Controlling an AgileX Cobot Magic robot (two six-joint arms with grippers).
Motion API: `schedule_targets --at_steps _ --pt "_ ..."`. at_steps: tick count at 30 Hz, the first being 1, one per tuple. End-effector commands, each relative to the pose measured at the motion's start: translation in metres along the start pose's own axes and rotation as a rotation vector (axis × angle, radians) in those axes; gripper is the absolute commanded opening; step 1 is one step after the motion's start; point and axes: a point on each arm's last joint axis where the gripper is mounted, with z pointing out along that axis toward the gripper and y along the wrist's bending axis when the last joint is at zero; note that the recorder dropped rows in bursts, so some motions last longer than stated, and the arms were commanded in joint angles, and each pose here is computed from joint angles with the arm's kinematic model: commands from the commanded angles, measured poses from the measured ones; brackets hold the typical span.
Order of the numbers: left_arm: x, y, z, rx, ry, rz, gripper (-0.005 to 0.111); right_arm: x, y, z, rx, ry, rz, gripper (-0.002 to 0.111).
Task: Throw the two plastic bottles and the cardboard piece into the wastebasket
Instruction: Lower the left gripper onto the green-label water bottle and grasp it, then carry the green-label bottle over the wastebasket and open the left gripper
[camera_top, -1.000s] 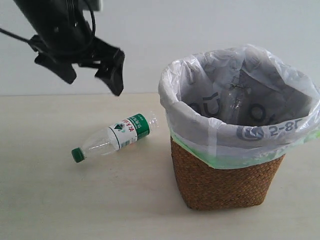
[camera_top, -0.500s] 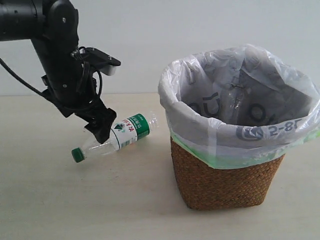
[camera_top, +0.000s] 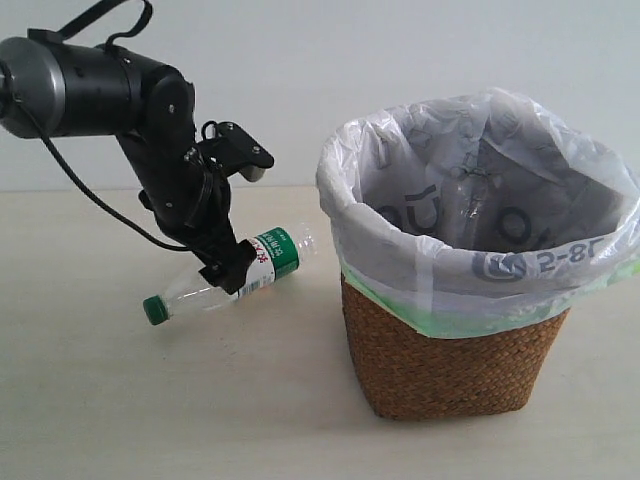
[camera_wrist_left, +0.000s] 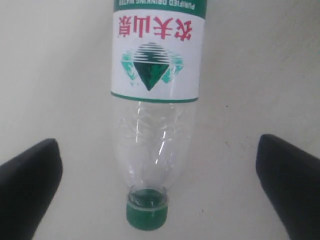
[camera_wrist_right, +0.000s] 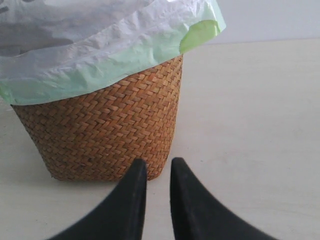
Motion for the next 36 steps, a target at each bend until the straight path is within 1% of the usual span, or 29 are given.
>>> schedule_targets --at_steps 1,6,12,20,22,23,25,26,27,28,29,30,31,33,36 --pt "-0.003 0.000 0.015 -0.005 -0.009 0.046 0.099 -0.001 0.000 0.000 -0.002 -0.013 -0.001 0.013" --pt "-0.008 0.000 0.030 0.001 -0.002 0.048 0.099 -0.001 0.000 0.000 -0.002 -0.013 -0.001 0.013" --pt "-0.016 0.002 0.041 -0.003 -0.023 0.049 0.099 -0.001 0.000 0.000 -0.002 -0.013 -0.001 0.013" --pt "-0.014 -0.001 0.063 0.004 0.004 0.063 0.098 -0.001 0.000 0.000 -0.002 -0.013 -0.001 0.013" --pt "-0.015 -0.001 0.063 0.000 -0.004 0.064 0.096 -0.001 0.000 0.000 -0.002 -0.013 -0.001 0.013" --pt "-0.015 -0.001 0.063 -0.001 -0.010 0.059 0.093 -0.001 0.000 0.000 -0.002 -0.013 -0.001 0.013" --pt "-0.015 0.000 0.063 -0.005 -0.011 0.058 0.083 -0.001 0.000 0.000 -0.002 -0.013 -0.001 0.013" --pt "-0.016 0.000 0.063 -0.009 -0.016 0.044 0.068 -0.001 0.000 0.000 -0.002 -0.013 -0.001 0.013" --pt "-0.015 0.000 0.063 -0.013 -0.015 0.047 0.057 -0.001 0.000 0.000 -0.002 -0.013 -0.001 0.013" --pt "-0.015 0.001 0.063 -0.015 -0.014 0.049 0.043 -0.001 0.000 0.000 -0.002 -0.013 -0.001 0.013" --pt "-0.015 0.001 0.063 -0.015 -0.014 0.049 0.034 -0.001 0.000 0.000 -0.002 -0.013 -0.001 0.013" --pt "-0.015 0.001 0.063 -0.015 -0.014 0.038 0.016 -0.001 0.000 0.000 -0.002 -0.013 -0.001 0.013" --pt "-0.015 0.001 0.063 -0.015 -0.014 0.016 0.005 -0.001 0.000 0.000 -0.002 -0.013 -0.001 0.013" --pt "-0.014 0.000 0.063 -0.010 0.000 -0.017 0.004 -0.001 0.000 0.000 -0.002 -0.013 -0.001 0.013" --pt "-0.006 -0.001 0.062 0.014 0.080 -0.058 0.004 -0.001 0.000 0.000 -0.002 -0.013 -0.001 0.013"
